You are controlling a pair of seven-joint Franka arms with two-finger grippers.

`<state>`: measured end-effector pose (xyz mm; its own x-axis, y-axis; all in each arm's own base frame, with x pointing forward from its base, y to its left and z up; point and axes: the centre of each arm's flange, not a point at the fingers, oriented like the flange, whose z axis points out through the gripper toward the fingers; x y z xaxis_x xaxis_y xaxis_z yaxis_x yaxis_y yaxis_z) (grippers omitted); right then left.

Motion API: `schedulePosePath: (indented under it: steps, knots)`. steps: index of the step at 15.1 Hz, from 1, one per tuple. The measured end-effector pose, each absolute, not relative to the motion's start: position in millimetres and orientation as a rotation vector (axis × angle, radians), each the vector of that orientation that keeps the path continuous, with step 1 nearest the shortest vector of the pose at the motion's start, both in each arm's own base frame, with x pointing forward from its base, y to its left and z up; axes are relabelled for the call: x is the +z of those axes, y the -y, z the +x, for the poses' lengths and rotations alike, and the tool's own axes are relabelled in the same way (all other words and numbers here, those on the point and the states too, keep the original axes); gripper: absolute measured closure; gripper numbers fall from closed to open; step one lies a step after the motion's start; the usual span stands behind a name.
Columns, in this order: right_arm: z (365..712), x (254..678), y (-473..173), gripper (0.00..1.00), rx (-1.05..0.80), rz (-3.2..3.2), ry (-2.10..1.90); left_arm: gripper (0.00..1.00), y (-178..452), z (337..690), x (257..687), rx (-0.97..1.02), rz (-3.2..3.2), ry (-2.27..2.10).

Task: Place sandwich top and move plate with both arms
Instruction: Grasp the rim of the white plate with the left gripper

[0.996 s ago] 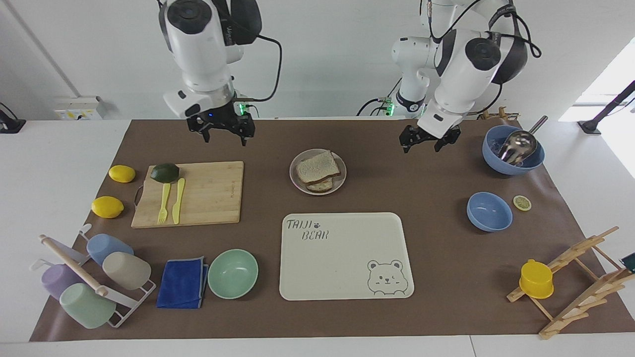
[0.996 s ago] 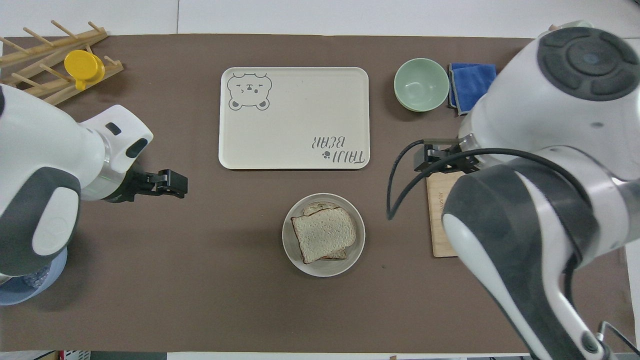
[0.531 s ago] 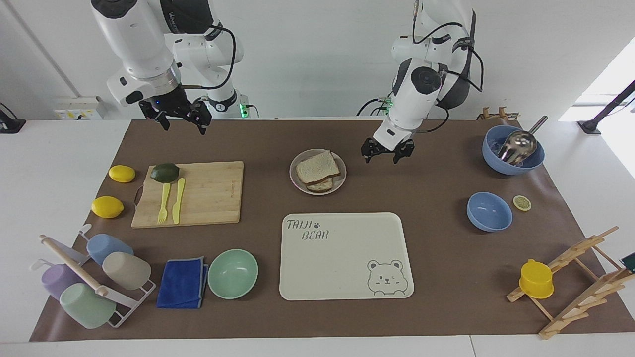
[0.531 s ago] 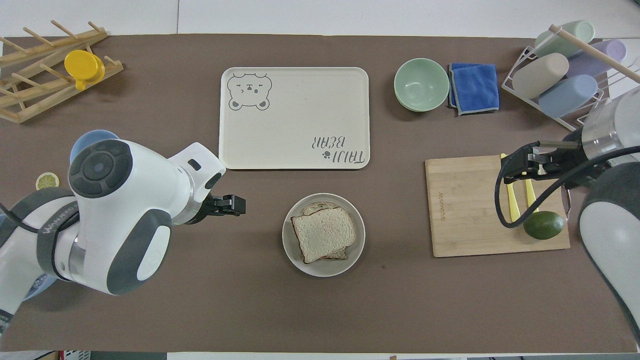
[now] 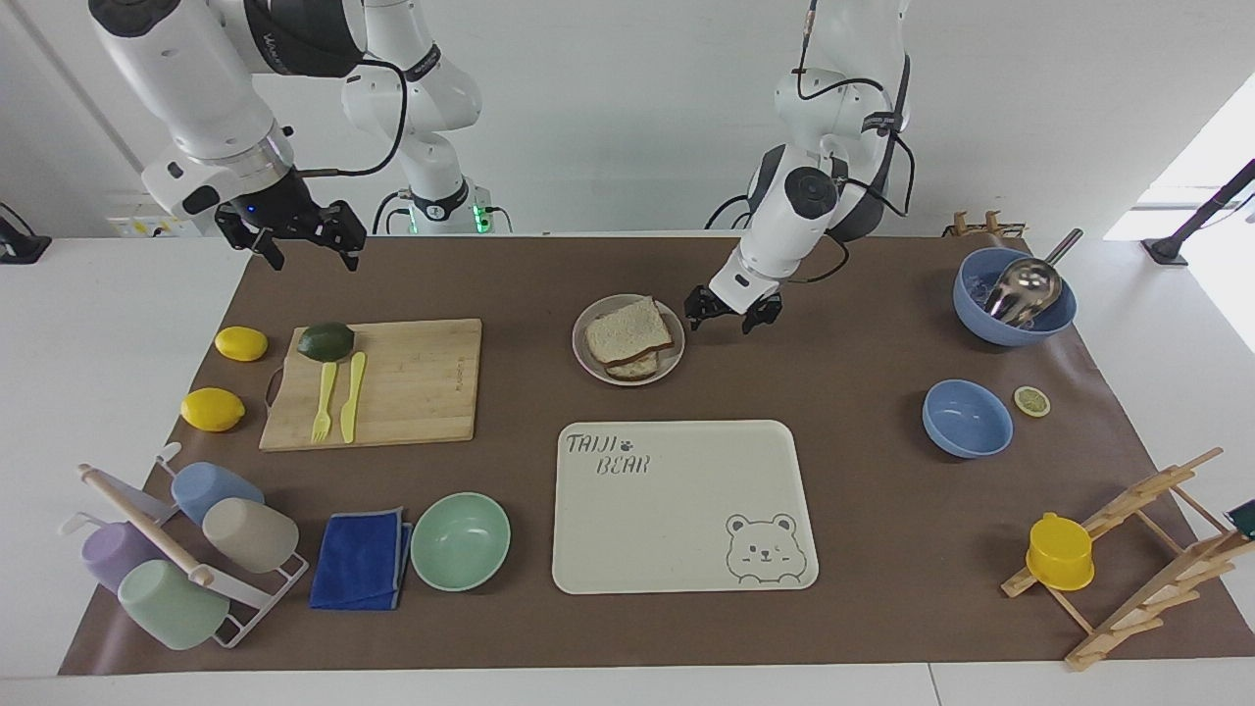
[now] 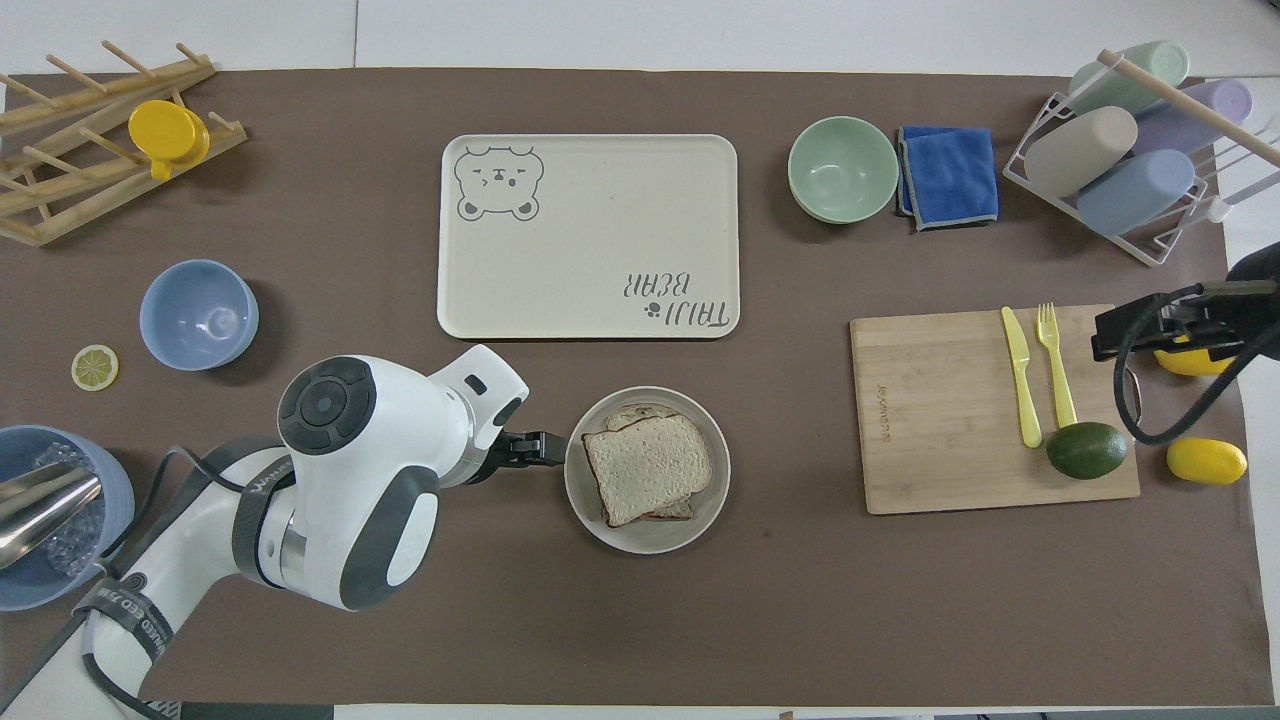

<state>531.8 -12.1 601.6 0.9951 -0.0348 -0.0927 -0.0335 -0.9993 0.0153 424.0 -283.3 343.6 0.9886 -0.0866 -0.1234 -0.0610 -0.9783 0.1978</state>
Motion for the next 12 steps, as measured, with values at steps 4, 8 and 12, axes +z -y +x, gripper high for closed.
schedulePosePath:
  steps: [4, 8, 12]
  knots:
    - [532, 604, 14, 0.00, -0.139, 3.124, 0.045, 0.00, 299, 416, 332, -0.221, 2.914, 0.128]
    - [532, 606, 25, 0.00, -0.134, 3.127, 0.018, 0.05, 306, 412, 323, -0.243, 2.911, 0.135]
    - [532, 606, 32, 0.00, -0.136, 3.128, 0.011, 0.21, 314, 408, 309, -0.261, 2.901, 0.127]
